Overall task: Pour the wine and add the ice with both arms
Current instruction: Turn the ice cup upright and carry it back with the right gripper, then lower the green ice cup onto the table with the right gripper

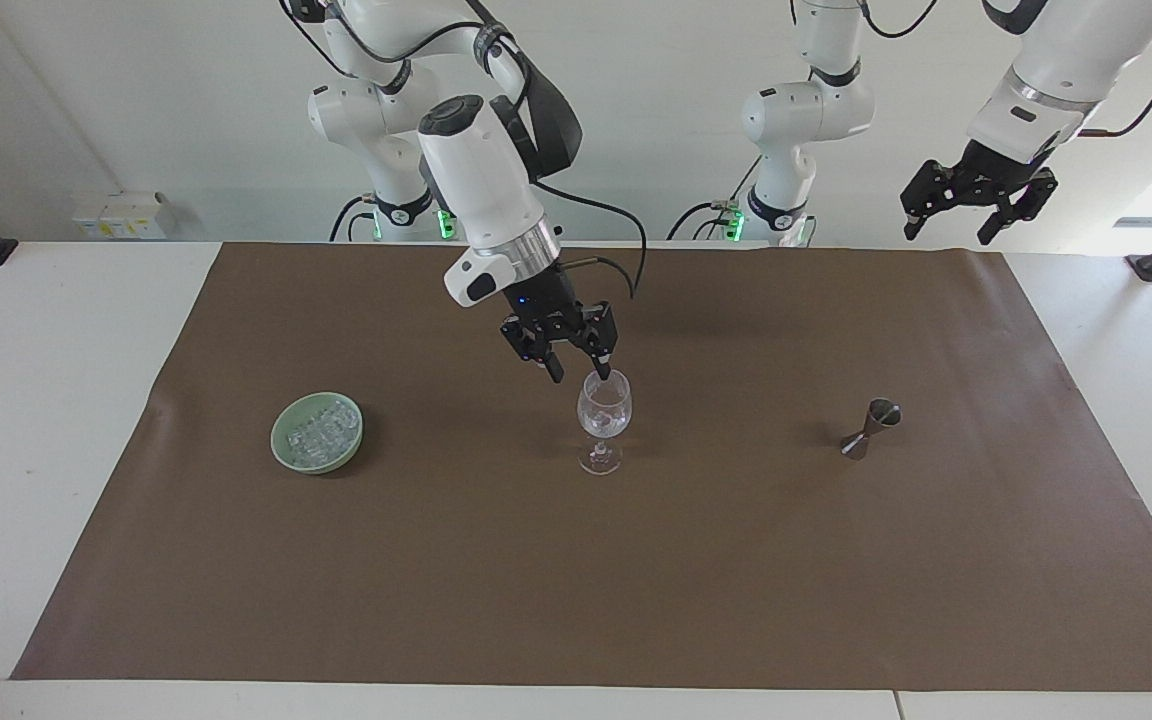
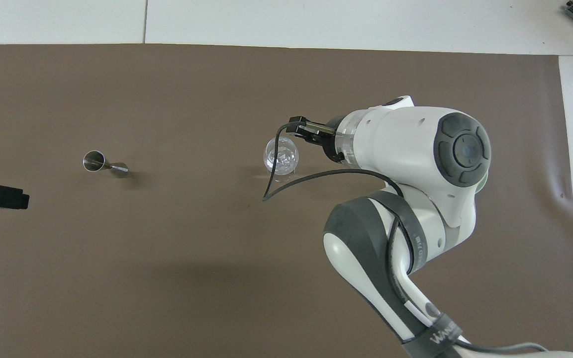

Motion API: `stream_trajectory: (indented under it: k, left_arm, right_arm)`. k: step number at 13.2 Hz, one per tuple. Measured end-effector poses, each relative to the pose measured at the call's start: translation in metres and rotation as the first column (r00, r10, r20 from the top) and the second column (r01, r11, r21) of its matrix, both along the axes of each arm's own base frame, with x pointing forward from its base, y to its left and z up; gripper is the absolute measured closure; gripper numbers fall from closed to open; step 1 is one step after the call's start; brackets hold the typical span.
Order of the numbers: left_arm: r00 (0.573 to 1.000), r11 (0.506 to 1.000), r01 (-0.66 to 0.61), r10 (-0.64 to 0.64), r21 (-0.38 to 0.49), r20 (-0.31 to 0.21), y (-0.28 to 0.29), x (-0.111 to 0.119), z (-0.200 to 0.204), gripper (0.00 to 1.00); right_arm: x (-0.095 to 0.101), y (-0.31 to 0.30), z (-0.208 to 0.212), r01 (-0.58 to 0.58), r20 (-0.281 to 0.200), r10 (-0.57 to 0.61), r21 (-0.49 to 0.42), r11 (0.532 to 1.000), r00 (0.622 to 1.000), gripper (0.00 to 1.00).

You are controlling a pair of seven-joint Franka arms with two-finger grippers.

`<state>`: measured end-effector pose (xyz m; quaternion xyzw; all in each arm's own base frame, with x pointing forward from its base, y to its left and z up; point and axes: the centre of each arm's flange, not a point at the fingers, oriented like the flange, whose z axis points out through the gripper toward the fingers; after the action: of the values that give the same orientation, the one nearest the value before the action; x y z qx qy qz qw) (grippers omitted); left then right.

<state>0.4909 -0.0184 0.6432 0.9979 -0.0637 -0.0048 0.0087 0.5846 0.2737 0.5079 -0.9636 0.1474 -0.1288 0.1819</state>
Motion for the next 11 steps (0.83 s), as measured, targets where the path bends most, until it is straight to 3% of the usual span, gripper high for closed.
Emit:
stream_trajectory:
  k: [3,5,9,11]
  left_arm:
    - [1.0,1.0,0.0,0.0,-0.002,0.006,-0.001,0.001,-0.001,0.0]
    - [1.0,1.0,-0.002,0.002,-0.002,0.009,-0.003,0.002,-0.003,0.0]
    - [1.0,1.0,-0.001,0.001,-0.002,0.006,-0.003,0.003,-0.004,0.0]
    - [1.0,1.0,-0.001,0.001,-0.002,0.005,-0.003,0.003,-0.005,0.0]
  right_arm:
    - [-0.002,-0.056,0.007,-0.028,-0.019,0.026,-0.091,0.995,0.999,0.17]
    - [-0.014,-0.097,0.02,-0.069,-0.047,0.063,-0.145,0.987,0.997,0.01]
    - [-0.047,-0.149,0.053,-0.112,-0.134,0.086,-0.199,0.974,0.987,0.0]
    - [-0.056,-0.163,0.064,-0.116,-0.152,0.08,-0.249,0.961,0.985,0.0]
